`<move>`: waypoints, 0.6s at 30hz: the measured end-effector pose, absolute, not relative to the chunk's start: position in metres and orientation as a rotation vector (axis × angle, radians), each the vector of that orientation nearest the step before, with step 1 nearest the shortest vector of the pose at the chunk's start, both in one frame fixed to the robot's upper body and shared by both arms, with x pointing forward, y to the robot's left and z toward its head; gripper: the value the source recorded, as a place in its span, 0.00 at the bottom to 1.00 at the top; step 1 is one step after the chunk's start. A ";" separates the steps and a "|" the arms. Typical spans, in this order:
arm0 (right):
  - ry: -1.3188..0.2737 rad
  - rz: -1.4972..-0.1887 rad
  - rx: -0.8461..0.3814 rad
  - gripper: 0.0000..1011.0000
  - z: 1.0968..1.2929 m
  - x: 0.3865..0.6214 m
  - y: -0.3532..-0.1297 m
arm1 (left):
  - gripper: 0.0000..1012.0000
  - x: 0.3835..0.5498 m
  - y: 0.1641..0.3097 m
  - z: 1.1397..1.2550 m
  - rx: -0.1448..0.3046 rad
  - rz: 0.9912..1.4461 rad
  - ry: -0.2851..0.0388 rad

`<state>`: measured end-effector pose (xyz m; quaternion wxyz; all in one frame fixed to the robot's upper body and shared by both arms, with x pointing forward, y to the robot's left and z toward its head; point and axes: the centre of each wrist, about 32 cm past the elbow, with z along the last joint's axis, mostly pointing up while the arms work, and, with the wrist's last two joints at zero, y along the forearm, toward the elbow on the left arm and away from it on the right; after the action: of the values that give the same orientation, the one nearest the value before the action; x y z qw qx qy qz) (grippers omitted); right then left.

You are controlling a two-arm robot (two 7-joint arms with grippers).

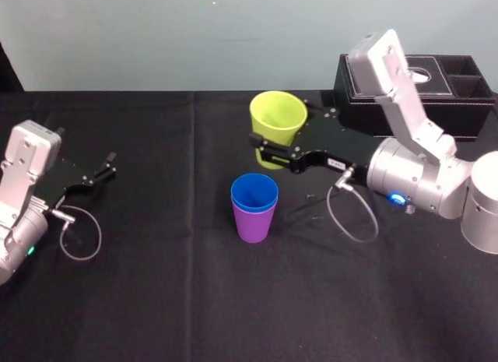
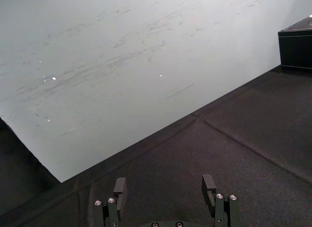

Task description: Stack the three plastic cups sequentially using one hand.

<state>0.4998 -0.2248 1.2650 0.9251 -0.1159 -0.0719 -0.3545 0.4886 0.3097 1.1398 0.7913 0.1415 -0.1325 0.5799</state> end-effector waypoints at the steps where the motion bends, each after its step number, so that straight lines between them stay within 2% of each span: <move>1: -0.147 -0.718 -0.240 0.73 1.264 0.500 -0.222 | 1.00 0.489 0.310 1.140 0.304 1.248 -0.285; 18: -0.129 -0.670 -0.261 0.73 1.254 0.496 -0.212 | 1.00 0.489 0.310 1.140 0.304 1.248 -0.285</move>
<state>0.4965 -0.2118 1.2541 0.9340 -0.1277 -0.0628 -0.3276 0.4886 0.3097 1.1398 0.7913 0.1415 -0.1325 0.5799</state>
